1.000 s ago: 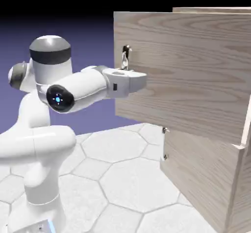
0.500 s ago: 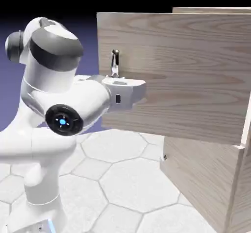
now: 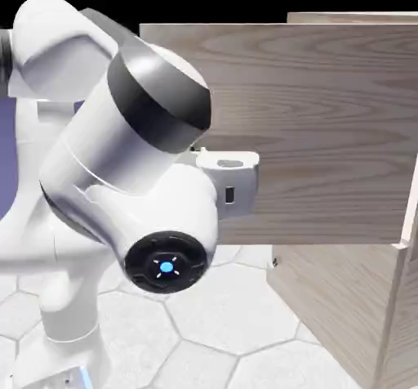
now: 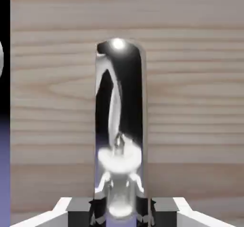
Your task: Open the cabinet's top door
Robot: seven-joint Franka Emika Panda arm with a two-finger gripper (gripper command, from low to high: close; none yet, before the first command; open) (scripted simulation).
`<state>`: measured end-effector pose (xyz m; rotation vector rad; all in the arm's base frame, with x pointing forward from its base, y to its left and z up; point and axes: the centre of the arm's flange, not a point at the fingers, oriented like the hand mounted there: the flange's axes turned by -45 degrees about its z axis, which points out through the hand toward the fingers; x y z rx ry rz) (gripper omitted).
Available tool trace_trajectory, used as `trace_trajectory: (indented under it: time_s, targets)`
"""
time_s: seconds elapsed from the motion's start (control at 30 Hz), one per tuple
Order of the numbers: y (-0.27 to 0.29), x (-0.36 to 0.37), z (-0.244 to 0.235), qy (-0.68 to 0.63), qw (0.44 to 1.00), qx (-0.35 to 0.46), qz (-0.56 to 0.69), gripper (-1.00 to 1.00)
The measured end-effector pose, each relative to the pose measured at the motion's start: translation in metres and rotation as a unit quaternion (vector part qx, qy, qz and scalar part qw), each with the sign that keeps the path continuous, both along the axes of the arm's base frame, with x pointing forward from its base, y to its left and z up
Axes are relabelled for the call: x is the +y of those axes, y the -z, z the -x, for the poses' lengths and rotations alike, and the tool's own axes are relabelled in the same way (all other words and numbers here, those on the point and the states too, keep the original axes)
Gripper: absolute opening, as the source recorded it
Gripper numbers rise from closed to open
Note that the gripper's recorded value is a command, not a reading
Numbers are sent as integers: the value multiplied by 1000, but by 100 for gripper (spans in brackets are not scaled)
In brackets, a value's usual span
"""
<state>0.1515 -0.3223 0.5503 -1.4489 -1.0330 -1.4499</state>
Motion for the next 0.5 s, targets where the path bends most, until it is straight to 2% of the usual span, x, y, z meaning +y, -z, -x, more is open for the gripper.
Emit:
trace_trajectory:
  time_s: [0.47,0.5]
  targets:
    - [0,-105,-20,-137,991,0,0,-100]
    - [0,-109,-21,-143,990,0,0,100]
